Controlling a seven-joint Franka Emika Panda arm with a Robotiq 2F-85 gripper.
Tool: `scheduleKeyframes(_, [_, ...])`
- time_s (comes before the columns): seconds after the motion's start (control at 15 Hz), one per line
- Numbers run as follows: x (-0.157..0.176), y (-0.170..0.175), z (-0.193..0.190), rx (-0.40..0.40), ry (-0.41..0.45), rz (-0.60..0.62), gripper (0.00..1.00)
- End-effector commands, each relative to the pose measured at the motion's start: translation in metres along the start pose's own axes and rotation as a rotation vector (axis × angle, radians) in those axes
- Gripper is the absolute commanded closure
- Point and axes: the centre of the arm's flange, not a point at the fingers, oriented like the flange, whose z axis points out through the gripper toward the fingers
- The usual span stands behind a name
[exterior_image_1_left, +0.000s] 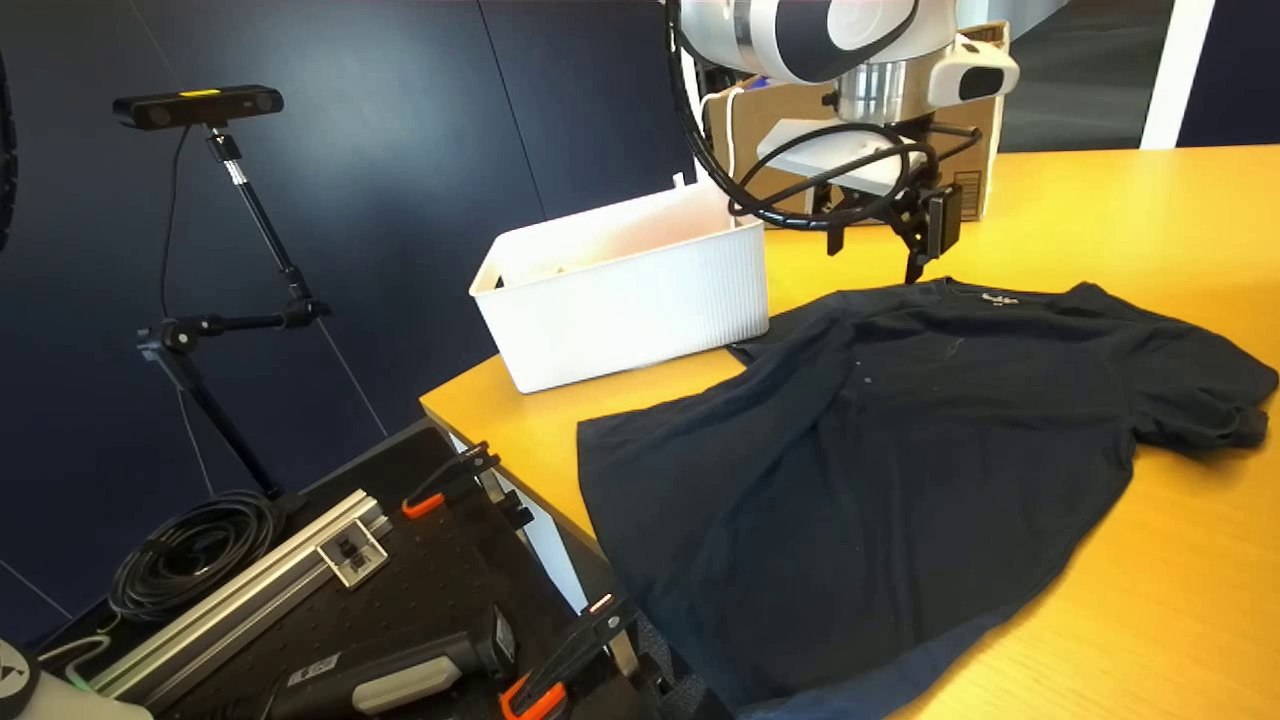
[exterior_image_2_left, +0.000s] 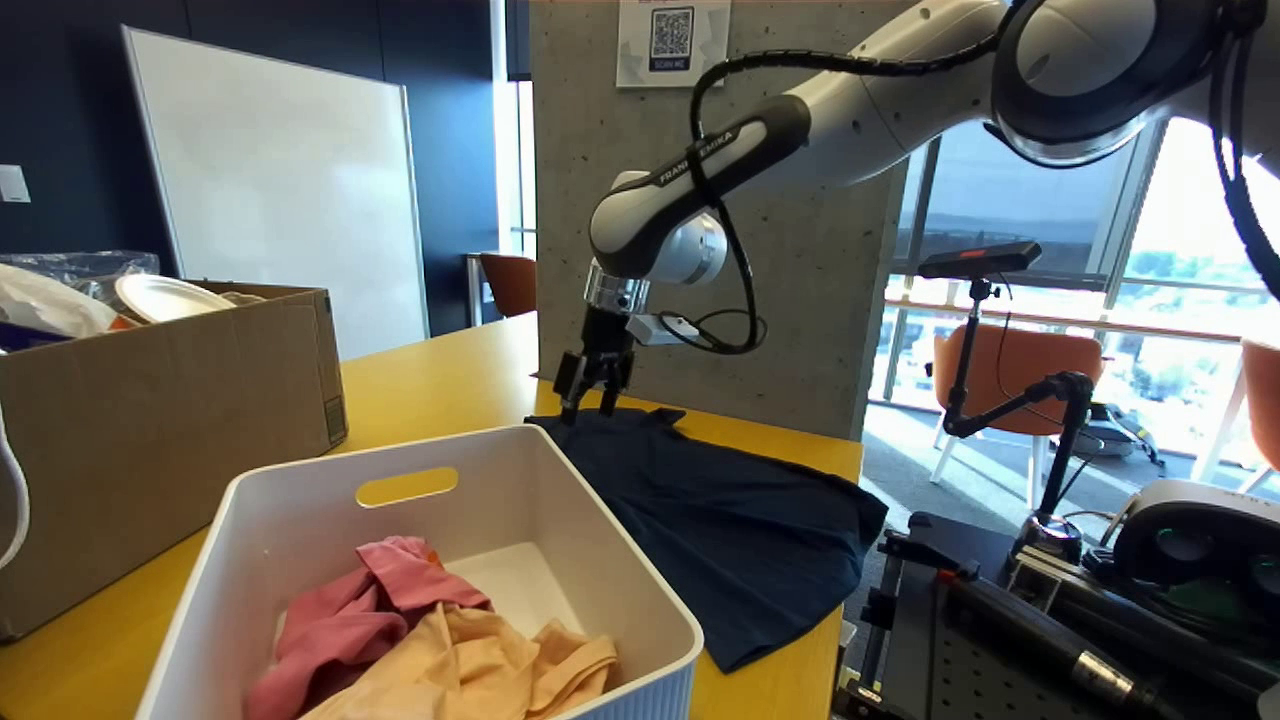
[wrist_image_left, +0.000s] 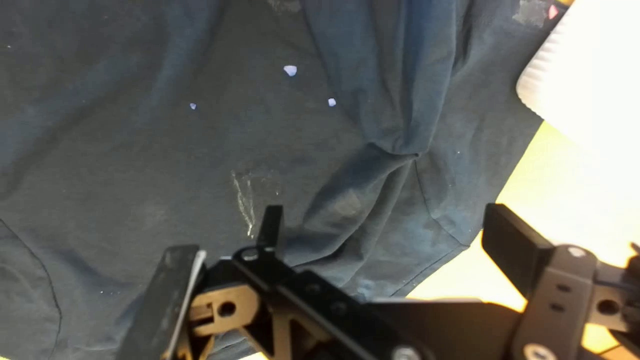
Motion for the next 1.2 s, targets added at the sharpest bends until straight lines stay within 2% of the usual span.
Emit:
scheduleKeyframes(0.0, [-0.002, -0.007, -0.01, -0.014, -0.001, -0.016, 0.0])
scheduleKeyframes(0.13, [-0.006, -0.006, -0.017, -0.015, 0.001, -0.013, 0.0])
scheduleKeyframes(0.2, [0.001, -0.005, -0.003, -0.005, 0.003, -0.01, 0.0])
scheduleKeyframes(0.53, [0.002, -0.004, -0.007, -0.008, 0.007, -0.009, 0.0])
scheduleKeyframes(0.8, [0.025, 0.015, -0.007, -0.047, 0.034, 0.018, 0.0])
scheduleKeyframes(0.93, [0.033, 0.034, -0.002, -0.064, 0.021, 0.03, 0.0])
scheduleKeyframes(1.13, [0.028, 0.064, 0.009, -0.064, -0.034, 0.04, 0.0])
